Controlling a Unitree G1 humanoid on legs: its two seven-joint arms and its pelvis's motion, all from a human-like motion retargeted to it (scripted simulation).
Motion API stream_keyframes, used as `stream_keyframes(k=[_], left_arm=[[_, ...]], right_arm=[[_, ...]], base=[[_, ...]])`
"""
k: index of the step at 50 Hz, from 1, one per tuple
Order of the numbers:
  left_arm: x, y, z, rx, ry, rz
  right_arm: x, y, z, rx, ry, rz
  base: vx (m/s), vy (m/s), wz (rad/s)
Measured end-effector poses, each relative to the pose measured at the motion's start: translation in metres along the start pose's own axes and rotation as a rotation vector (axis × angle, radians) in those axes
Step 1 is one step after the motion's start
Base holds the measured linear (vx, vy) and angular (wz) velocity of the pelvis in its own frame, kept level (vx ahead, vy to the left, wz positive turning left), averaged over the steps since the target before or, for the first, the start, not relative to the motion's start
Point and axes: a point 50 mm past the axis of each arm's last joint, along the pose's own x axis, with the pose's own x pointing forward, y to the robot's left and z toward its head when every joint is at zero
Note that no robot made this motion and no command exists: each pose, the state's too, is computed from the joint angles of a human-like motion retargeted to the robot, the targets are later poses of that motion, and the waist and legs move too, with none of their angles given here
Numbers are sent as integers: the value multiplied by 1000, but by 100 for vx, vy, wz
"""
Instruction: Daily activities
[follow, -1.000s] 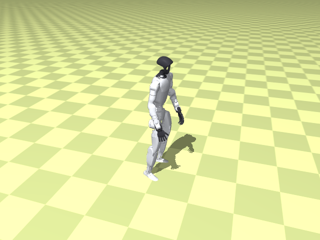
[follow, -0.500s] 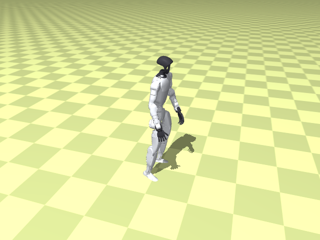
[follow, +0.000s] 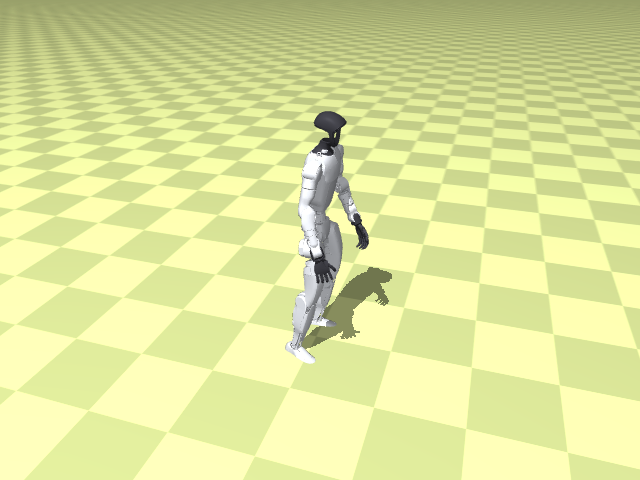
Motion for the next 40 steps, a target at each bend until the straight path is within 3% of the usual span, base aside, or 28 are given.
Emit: stream_keyframes(k=[40], left_arm=[[4, -1, 25, -22, -69, -4]], right_arm=[[-4, 0, -15, 39, 43, 9]], base=[[0, 0, 0]])
